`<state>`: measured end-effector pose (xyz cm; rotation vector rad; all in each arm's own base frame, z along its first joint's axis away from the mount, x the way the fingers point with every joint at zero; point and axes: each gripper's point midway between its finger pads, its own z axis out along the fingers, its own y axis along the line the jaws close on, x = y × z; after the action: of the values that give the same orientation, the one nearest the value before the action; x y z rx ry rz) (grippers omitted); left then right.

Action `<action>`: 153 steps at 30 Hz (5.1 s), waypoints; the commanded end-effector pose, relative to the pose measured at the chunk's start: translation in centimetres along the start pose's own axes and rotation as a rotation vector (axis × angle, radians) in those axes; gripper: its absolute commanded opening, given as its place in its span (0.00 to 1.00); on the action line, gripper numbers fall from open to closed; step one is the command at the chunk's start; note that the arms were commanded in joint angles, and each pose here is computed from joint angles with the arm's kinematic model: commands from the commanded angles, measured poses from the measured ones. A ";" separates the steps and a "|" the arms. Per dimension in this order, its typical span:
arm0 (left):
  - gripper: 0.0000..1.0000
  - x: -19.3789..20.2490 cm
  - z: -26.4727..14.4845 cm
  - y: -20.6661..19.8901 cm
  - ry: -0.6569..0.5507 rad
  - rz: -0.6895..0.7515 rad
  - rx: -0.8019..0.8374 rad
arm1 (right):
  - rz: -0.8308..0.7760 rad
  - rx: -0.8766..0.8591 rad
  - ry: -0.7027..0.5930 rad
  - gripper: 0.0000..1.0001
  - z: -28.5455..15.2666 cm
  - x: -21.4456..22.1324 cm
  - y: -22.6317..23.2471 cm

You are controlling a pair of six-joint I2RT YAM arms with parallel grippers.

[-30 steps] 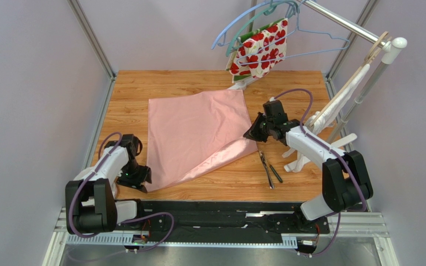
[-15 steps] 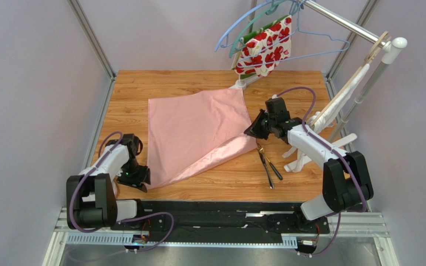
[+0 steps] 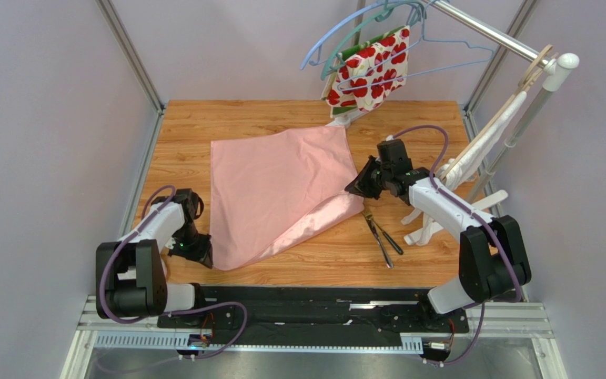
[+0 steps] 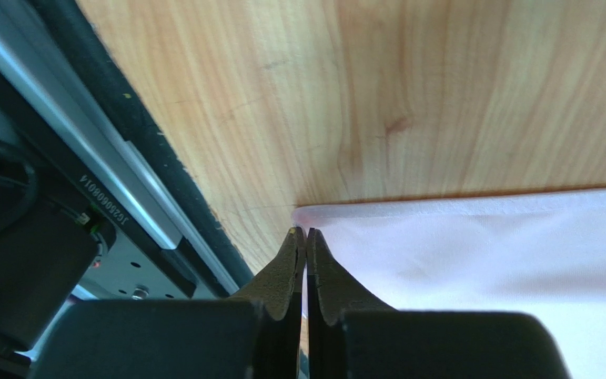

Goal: Fold the napkin into a case and place the utensils inside
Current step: Pick up the flattened napkin from the center of the board, then fold and flatten the napkin at the center of the board.

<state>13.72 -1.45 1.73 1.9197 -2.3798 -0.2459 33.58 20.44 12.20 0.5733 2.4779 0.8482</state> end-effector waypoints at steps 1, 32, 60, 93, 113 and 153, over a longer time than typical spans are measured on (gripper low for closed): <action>0.00 -0.1 -1.3 -2.3 0.007 0.031 0.118 | -0.024 -0.083 -0.031 0.00 -0.8 -1.3 2.5; 0.00 -5.5 -50.6 17.0 -1.235 0.048 1.517 | -0.746 -0.865 -0.340 0.00 -34.0 2.3 20.9; 0.00 -12.5 -38.7 -16.8 -1.069 0.458 1.077 | -0.473 -0.391 -0.351 0.00 -9.6 -10.0 14.0; 0.00 -17.2 -20.7 -26.1 -0.626 0.778 0.509 | -0.339 -0.284 0.061 0.00 0.8 -1.7 7.5; 0.00 -17.0 -10.1 -18.7 -0.482 0.795 0.098 | -0.289 -0.265 0.264 0.00 1.4 8.0 1.3; 0.00 -15.7 -6.1 -13.1 -0.408 0.756 -0.085 | -0.248 -0.217 0.404 0.00 0.5 14.4 -3.3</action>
<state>30.89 9.74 6.18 0.8513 -3.0927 -0.6223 21.90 25.22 6.03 0.0002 2.6829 1.1617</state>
